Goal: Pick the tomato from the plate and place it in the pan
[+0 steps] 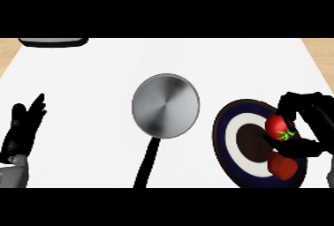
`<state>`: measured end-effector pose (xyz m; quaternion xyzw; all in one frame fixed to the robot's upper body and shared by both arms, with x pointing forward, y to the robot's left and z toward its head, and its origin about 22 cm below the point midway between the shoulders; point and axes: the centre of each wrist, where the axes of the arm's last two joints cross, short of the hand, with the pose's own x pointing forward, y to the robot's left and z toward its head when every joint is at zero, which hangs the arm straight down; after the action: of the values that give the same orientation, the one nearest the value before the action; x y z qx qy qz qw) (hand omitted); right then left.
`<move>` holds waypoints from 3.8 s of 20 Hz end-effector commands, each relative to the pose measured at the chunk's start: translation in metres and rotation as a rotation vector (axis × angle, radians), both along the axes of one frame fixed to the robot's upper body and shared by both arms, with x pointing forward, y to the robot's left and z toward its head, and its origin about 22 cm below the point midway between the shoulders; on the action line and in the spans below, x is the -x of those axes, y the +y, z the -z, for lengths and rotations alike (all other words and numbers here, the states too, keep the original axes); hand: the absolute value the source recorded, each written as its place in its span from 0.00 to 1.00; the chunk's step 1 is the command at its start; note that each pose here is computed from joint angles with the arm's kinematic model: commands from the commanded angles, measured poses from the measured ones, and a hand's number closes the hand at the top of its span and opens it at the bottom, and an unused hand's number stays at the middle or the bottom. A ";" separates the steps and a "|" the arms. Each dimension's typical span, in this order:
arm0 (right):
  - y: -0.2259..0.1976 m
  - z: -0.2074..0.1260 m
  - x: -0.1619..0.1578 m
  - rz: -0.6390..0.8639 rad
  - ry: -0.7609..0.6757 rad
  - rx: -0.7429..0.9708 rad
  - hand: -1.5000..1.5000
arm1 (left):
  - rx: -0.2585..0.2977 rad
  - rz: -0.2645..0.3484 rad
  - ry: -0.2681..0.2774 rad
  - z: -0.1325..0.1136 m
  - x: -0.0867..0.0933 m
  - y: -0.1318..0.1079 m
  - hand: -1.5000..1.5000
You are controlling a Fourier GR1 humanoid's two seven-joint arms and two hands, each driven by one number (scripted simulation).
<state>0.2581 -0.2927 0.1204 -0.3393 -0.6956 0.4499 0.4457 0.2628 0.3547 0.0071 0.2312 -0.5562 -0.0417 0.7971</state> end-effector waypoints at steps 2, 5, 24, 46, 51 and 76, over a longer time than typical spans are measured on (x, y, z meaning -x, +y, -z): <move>0.041 -0.008 -0.007 -0.038 -0.021 -0.063 1.00 | -0.008 0.016 0.009 0.001 0.005 -0.003 0.50; 0.067 -0.030 -0.028 -0.037 -0.002 -0.128 1.00 | 0.005 0.012 -0.010 -0.005 -0.008 0.002 0.50; 0.208 0.053 -0.138 0.009 0.220 -0.244 1.00 | 0.020 0.038 -0.008 -0.011 -0.021 -0.015 0.50; 0.213 0.102 -0.145 -0.016 0.346 -0.569 0.00 | 0.005 0.145 -0.027 -0.016 -0.039 -0.031 0.50; 0.217 0.091 -0.148 -0.018 0.246 -0.729 0.00 | 0.010 0.142 -0.029 -0.012 -0.042 -0.045 0.50; -0.025 0.077 -0.149 0.098 0.197 -0.932 0.00 | 0.002 0.002 -0.008 0.007 -0.004 -0.021 0.50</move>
<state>0.4214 -0.2769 0.0478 -0.1067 -0.7587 0.0943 0.6356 0.2711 0.3455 0.0090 0.2287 -0.5592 -0.0445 0.7956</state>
